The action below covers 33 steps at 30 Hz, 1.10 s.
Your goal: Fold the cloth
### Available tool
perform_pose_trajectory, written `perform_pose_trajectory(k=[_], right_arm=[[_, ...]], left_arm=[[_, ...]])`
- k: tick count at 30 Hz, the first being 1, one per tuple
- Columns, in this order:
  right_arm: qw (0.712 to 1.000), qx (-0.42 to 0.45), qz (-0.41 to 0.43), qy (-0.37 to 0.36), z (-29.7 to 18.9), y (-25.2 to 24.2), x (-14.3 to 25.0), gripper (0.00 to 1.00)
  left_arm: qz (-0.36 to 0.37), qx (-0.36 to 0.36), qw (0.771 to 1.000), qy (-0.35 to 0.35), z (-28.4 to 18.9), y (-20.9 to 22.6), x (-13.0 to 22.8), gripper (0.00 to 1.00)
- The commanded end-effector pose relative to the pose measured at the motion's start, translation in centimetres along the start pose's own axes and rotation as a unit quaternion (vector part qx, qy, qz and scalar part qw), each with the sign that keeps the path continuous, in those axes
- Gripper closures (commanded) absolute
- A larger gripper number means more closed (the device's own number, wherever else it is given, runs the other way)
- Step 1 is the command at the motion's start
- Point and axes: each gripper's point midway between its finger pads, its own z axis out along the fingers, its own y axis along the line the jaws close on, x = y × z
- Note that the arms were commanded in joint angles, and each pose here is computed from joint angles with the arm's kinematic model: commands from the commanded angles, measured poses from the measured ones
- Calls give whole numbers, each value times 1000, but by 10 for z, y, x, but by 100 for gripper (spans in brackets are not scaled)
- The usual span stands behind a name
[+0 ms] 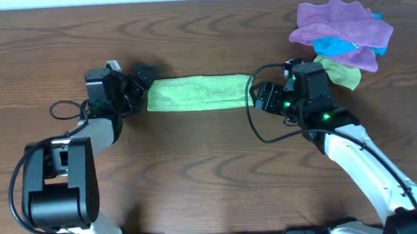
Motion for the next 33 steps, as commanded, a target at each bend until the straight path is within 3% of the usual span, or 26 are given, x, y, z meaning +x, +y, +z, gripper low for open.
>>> perform_pose_trajectory(k=[1, 23, 33], right_arm=[[1000, -12, -2, -5, -5, 9, -4, 24], [1000, -10, -1, -3, -5, 8, -2, 25], [1000, -10, -1, -2, -5, 8, -2, 25]], left_arm=[[6, -2, 1000, -13, 4, -1, -4, 4], [-3, 20, 1000, -12, 20, -2, -1, 0], [11, 47, 999, 17, 43, -25, 4, 4]])
